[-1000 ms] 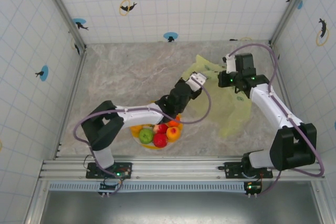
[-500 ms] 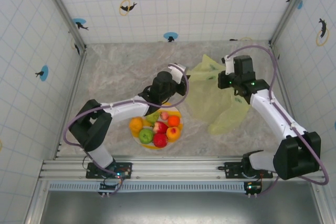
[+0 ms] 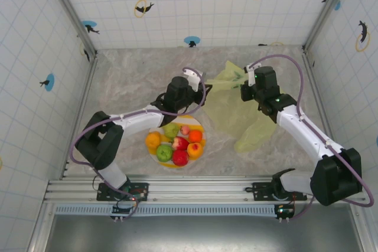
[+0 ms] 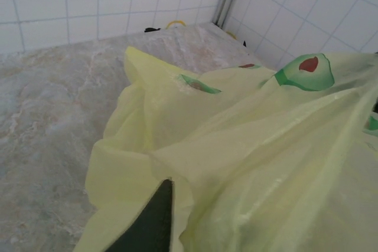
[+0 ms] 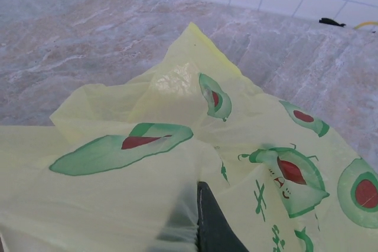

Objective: Place the fruits into the plastic bag

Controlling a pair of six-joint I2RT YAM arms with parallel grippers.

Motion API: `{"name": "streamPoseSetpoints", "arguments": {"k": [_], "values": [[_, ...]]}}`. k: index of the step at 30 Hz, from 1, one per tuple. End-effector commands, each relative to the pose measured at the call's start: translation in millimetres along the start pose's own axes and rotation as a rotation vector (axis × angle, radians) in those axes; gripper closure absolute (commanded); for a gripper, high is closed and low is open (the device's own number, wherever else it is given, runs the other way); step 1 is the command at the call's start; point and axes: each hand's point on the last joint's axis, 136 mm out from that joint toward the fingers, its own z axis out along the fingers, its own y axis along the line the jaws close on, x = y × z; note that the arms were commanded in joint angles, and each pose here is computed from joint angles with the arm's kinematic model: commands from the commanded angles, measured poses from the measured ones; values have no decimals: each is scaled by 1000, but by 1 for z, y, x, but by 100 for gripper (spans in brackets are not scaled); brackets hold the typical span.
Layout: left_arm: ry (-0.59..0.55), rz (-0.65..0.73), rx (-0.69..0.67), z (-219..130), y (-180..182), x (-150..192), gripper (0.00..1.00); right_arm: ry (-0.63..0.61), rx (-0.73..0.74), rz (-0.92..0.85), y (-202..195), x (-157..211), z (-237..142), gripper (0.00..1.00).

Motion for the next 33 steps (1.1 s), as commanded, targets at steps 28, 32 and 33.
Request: {"name": "streamPoseSetpoints", "arguments": {"k": [28,32,33], "values": [[98,-272,-352,-144,67,39,2,54,-152,442,29,10,43,97],[211,-383,-489,-174,91,71,2,66,-157,422,31,13,44,97],[237,-410,-518,-182,95,77,2,72,-161,418,32,15,44,98]]}}
